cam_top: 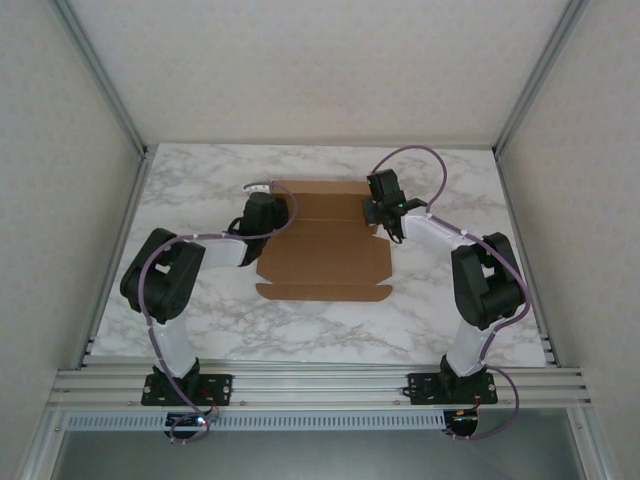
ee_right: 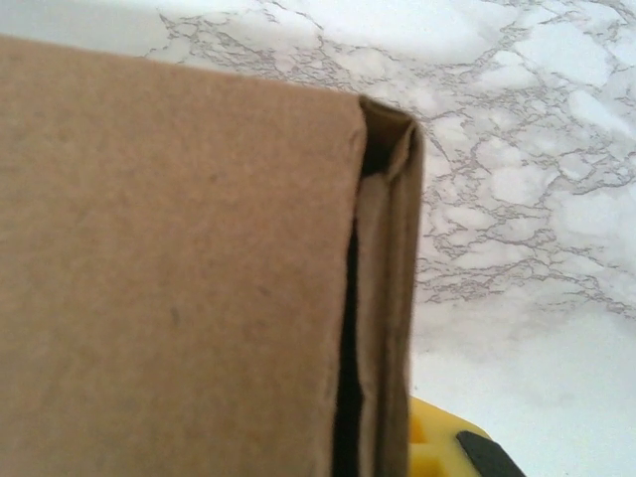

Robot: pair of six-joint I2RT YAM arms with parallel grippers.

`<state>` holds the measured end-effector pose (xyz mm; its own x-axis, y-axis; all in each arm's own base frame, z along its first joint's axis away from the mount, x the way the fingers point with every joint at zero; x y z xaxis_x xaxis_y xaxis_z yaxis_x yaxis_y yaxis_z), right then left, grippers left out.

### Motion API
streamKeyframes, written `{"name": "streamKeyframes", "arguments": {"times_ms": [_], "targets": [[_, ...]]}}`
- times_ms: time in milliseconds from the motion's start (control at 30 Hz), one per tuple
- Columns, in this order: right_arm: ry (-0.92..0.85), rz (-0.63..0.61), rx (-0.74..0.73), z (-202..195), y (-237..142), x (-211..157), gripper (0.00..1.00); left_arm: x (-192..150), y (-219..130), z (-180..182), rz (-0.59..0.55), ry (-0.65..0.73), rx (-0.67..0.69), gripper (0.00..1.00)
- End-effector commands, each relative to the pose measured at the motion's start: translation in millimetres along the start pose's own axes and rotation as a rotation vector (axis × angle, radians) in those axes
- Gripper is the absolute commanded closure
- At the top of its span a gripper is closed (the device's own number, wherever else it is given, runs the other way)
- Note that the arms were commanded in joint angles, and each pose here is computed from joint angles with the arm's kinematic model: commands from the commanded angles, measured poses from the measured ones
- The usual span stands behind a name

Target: Fold the paper box

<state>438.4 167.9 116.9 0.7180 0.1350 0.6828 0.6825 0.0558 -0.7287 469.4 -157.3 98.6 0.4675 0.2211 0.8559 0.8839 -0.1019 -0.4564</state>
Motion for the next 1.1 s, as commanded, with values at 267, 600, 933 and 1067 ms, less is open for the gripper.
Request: {"name": "streamKeyframes", "arguments": {"times_ms": [267, 600, 933, 1067], "targets": [[0.029, 0.019, 0.025, -3, -6, -7, 1.00, -2, 0, -1, -0.013, -0.036, -0.024, 0.57], [0.026, 0.026, 0.024, -4, -6, -10, 1.00, 17, -19, -19, -0.057, -0.007, -0.148, 0.49], [0.023, 0.030, 0.036, -1, -6, -10, 1.00, 17, -20, -22, -0.044, -0.011, -0.195, 0.47], [0.023, 0.032, 0.044, -1, -6, -10, 1.00, 14, -24, -51, -0.010, 0.062, -0.361, 0.46]]}}
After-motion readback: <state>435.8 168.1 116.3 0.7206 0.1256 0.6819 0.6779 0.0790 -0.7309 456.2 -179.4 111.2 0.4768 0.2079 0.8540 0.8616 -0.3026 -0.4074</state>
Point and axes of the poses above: each hand's point on the last joint's axis, 136 mm out from that joint toward the fingers, its own y axis out along the fingers, its own z axis along the line the jaws close on, x = y × z, the point moved 1 cm from there along -y, back along the fingers, and after that the axes turned 2 degrees about y, right-handed, at the moved point
